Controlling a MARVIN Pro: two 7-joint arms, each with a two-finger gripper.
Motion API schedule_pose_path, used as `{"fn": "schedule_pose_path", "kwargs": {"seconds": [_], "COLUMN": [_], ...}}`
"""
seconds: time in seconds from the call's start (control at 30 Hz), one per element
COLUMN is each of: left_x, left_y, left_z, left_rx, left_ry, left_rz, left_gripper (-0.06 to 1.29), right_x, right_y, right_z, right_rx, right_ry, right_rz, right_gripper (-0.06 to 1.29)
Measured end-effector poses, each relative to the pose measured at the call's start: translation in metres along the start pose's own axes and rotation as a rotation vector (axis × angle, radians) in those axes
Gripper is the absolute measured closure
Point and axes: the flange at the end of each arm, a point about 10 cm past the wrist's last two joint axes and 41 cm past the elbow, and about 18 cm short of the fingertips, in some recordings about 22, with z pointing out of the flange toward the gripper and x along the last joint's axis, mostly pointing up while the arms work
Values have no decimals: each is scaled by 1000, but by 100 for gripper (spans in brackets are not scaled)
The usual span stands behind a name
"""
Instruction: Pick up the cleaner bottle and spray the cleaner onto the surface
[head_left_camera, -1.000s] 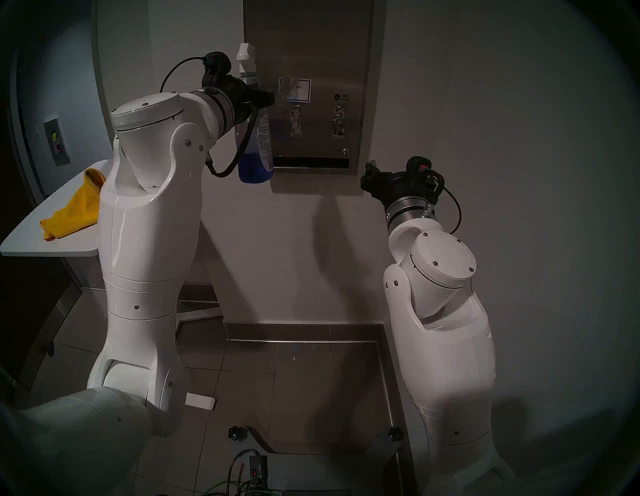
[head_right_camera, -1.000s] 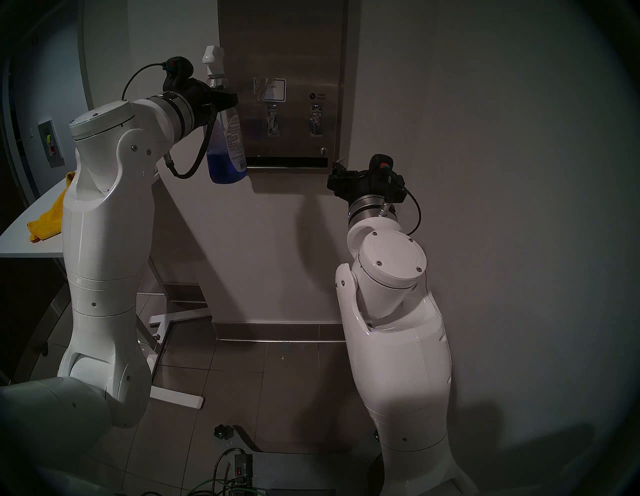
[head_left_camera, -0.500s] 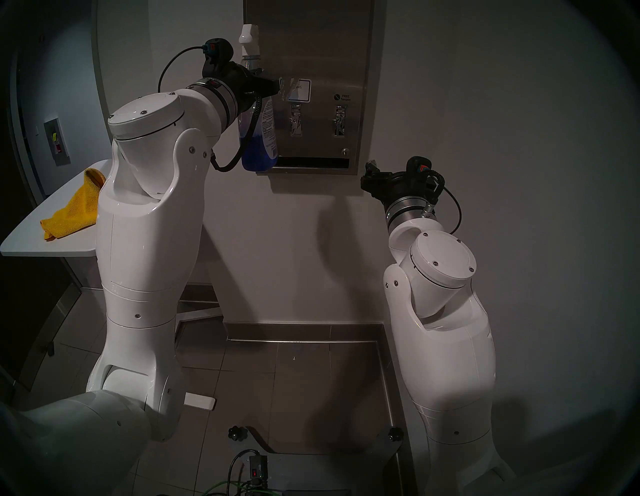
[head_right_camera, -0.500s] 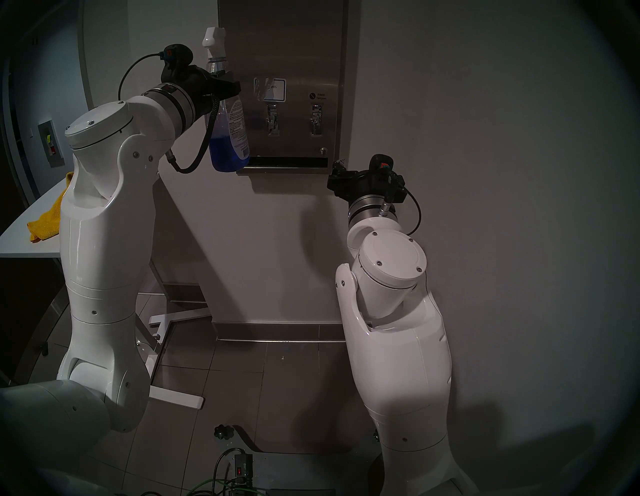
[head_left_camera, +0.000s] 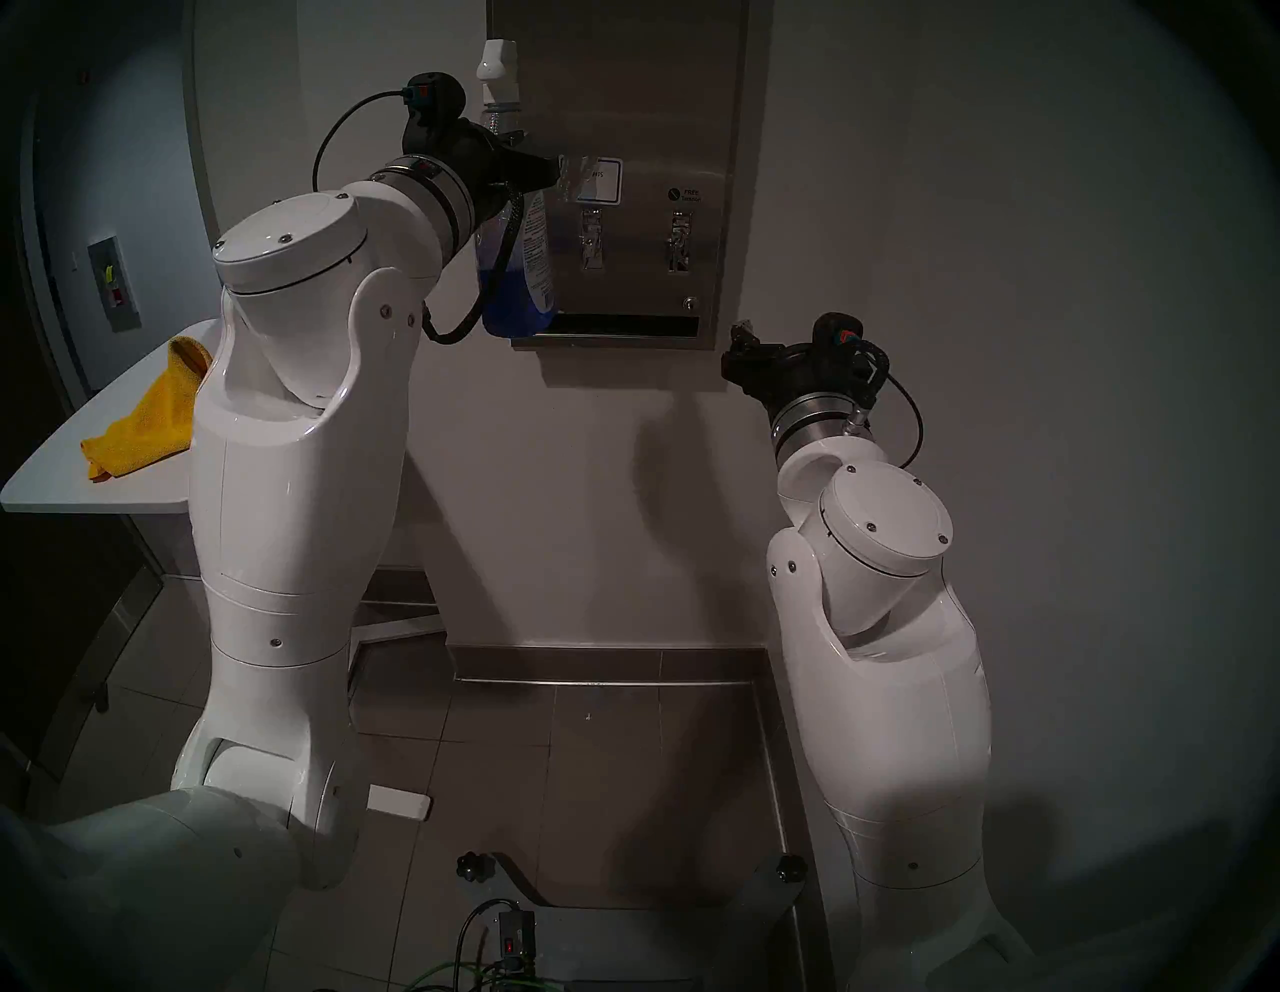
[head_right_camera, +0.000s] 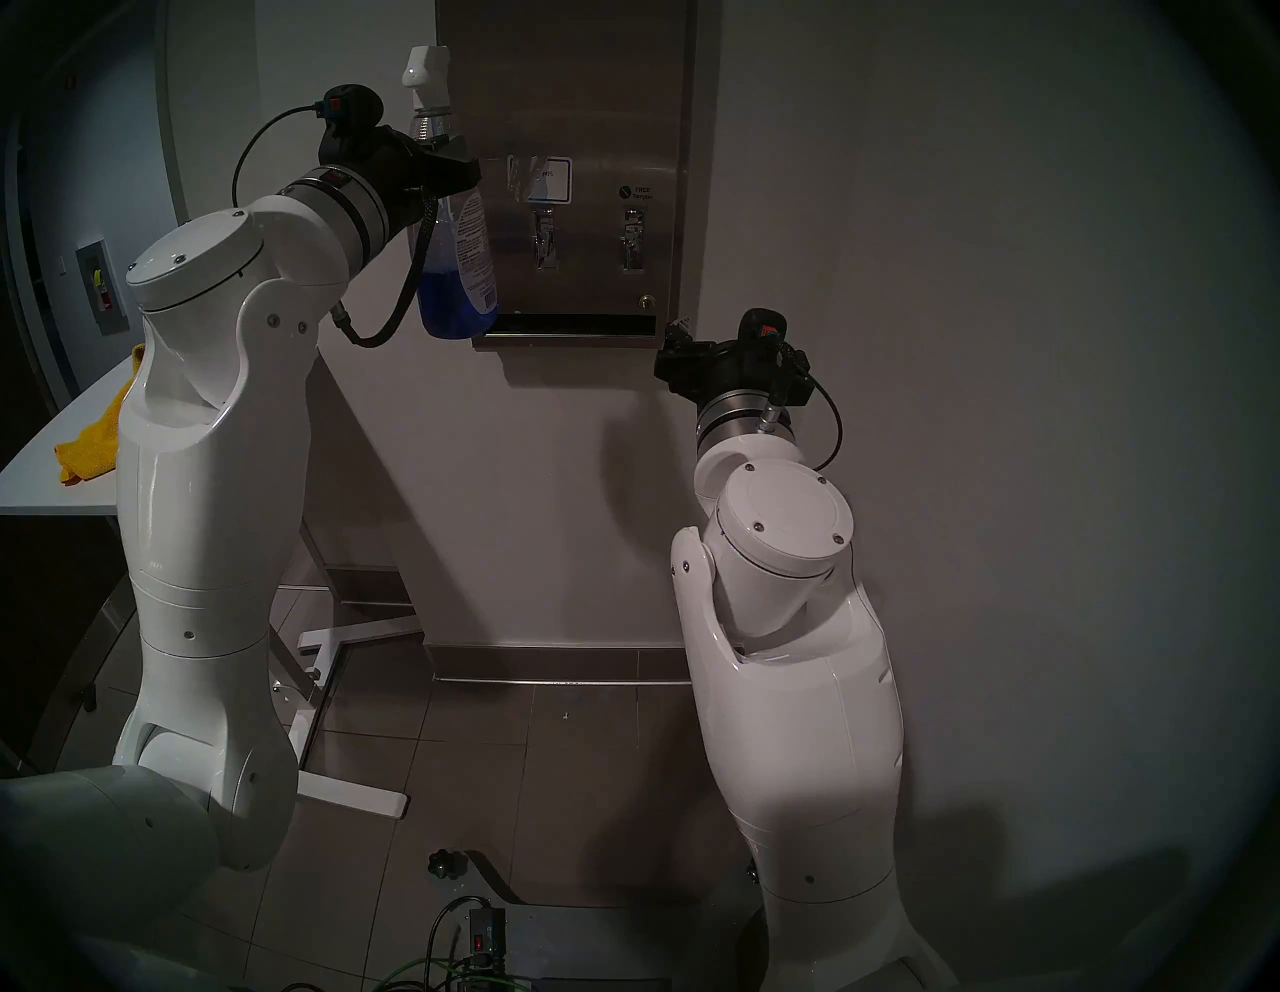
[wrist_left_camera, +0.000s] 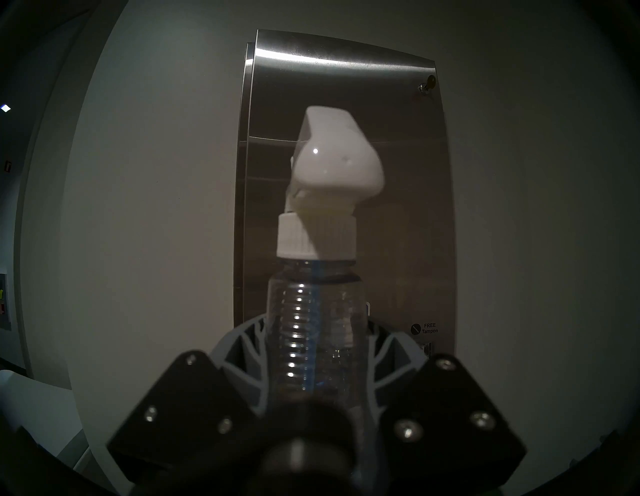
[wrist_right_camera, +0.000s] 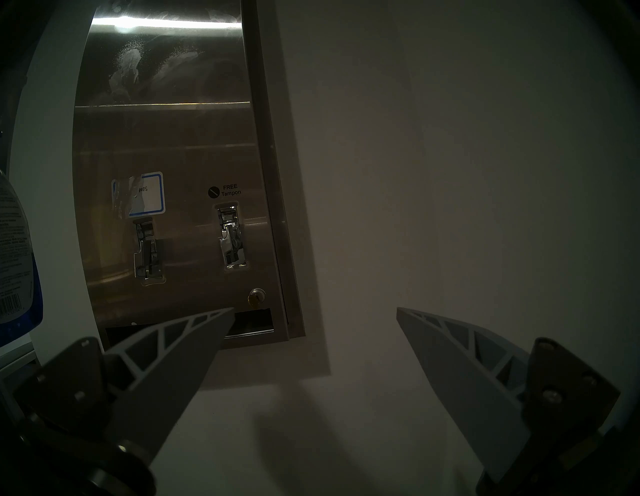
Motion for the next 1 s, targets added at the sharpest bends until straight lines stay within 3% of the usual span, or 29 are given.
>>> {"fn": "schedule_pose_path", "kwargs": {"seconds": [0.2,0.57,1.0], "left_x": [-5,-43,-37], "left_y": [0,6,3], "left_z": [4,38,53], "left_rx": [2,-27,-32], "left_ry": [11,-44,-2], "left_rz": [-12,-21,-9], "left_gripper": [89,89,89], "right_x": [0,0,0], "right_y": [0,0,0], "right_z": [0,0,0], "right_rx": [0,0,0], "right_ry": [0,0,0], "right_rz": [0,0,0], "right_gripper": [1,1,1]}}
